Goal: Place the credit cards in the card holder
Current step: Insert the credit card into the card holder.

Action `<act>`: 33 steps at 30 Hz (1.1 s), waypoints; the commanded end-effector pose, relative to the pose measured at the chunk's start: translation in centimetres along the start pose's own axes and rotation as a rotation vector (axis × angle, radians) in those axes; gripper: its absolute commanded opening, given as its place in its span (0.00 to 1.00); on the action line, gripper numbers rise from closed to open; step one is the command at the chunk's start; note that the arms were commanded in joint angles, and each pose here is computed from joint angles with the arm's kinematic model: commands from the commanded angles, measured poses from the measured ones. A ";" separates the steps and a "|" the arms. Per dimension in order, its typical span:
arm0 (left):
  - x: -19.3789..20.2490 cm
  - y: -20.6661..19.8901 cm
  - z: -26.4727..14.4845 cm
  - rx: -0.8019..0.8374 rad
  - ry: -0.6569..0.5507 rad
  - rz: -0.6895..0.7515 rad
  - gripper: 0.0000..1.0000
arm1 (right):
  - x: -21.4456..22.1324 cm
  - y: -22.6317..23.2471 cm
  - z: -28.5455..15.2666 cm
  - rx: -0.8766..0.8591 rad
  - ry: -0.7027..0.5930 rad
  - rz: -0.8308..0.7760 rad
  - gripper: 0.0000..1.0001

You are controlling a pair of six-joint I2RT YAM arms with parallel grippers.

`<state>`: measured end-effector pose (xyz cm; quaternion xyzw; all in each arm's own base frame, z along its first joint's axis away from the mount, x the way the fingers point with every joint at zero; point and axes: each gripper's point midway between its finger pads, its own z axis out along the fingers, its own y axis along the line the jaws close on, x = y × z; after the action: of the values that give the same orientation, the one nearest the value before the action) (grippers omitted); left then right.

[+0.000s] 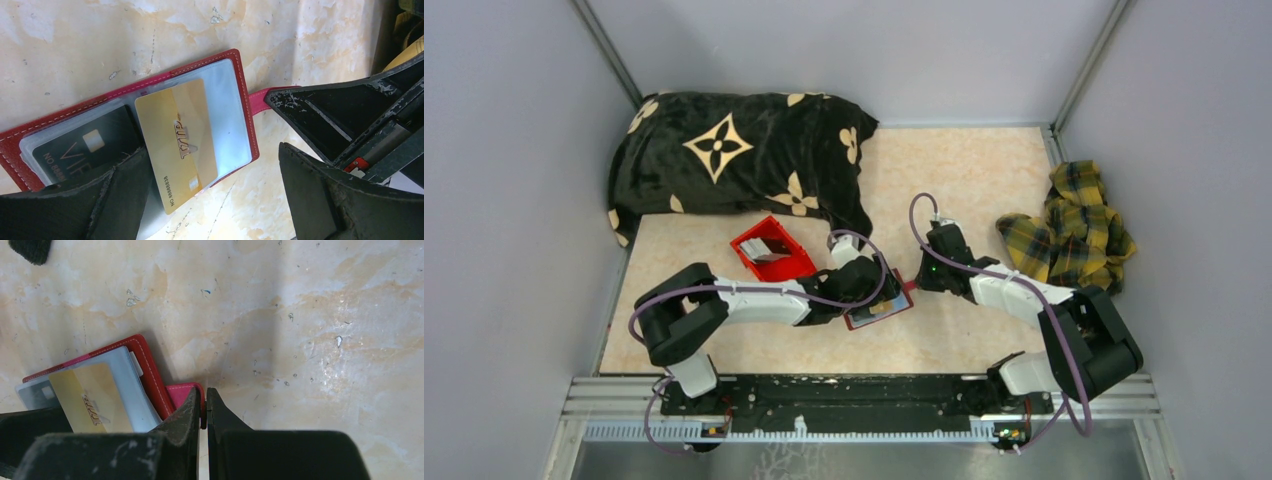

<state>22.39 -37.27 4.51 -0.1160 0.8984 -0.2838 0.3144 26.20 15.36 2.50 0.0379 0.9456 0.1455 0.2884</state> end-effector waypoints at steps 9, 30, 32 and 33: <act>1.6 6.3 -1.6 -0.205 0.072 0.144 1.00 | -3.8 0.5 -0.9 0.011 -0.115 0.007 0.00; 0.1 1.2 -2.8 0.081 -0.009 0.025 1.00 | -3.2 0.7 -0.3 -0.013 -0.104 0.007 0.00; -0.5 0.0 -3.3 0.155 -0.032 0.016 1.00 | -3.1 0.7 -0.3 -0.016 -0.102 0.007 0.00; -0.8 -0.6 -3.6 0.194 -0.045 0.013 1.00 | -3.0 0.7 -0.2 -0.016 -0.101 0.007 0.00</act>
<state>21.12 -35.33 5.89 -0.1066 0.8815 -0.3186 0.3316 26.36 15.46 2.61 0.0377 0.9442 0.1487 0.2914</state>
